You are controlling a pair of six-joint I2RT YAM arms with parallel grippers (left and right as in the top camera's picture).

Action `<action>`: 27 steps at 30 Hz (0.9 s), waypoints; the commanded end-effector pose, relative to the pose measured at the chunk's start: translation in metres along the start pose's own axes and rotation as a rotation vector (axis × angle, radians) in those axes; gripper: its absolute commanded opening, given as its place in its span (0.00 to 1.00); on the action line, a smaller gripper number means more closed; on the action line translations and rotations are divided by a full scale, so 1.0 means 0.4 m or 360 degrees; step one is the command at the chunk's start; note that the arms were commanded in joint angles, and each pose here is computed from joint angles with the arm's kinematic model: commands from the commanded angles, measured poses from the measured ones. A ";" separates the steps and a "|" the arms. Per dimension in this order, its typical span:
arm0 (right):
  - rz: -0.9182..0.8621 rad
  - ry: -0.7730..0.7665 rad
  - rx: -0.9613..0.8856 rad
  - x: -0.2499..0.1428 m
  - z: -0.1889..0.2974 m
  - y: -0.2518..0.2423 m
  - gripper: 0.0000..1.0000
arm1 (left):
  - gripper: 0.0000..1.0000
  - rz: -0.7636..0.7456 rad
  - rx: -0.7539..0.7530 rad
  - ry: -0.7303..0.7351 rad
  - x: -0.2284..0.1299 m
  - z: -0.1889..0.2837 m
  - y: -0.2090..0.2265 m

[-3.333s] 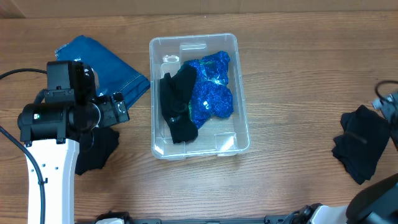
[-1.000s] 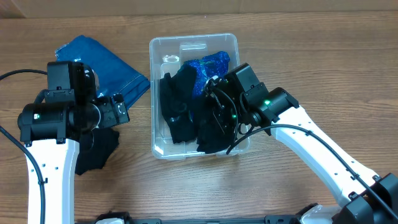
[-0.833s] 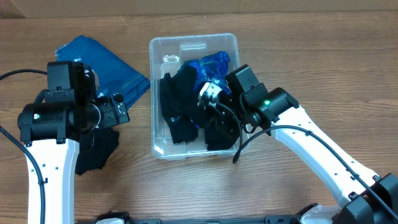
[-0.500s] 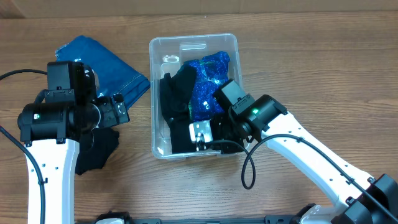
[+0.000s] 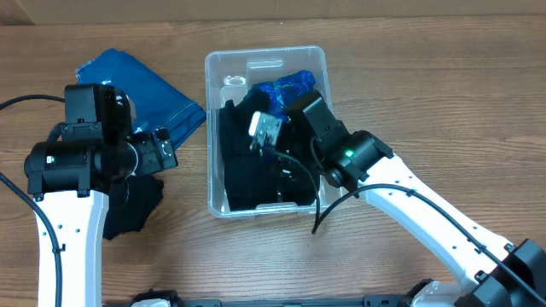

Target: Pack container

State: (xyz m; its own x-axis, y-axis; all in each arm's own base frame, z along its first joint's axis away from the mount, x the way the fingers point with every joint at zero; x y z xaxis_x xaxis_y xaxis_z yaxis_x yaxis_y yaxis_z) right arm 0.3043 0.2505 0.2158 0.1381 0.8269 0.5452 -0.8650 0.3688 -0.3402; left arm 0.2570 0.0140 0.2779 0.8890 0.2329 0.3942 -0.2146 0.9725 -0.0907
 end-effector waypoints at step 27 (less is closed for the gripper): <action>-0.2183 0.0282 -0.0724 -0.377 0.352 -0.289 1.00 | 1.00 0.1348 0.0564 0.0345 -0.157 -0.223 0.415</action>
State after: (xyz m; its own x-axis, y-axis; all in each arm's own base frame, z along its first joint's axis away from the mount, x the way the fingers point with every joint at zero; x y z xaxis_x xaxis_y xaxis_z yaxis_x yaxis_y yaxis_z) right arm 0.3162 0.0194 0.2774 0.8011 -0.2352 0.5504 0.2241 0.9705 0.0885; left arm 0.2253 0.1419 0.2094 0.5190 0.8191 0.2445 -0.8382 0.5437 -0.0425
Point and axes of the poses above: each gripper's point midway between its finger pads, its own z axis back along the fingers, its own y axis along the line the jaws close on, x = y × z, the point moved 5 cm from there along z, back along the fingers, and after that the axes turned 3 degrees about -z, right-handed, at the moved point
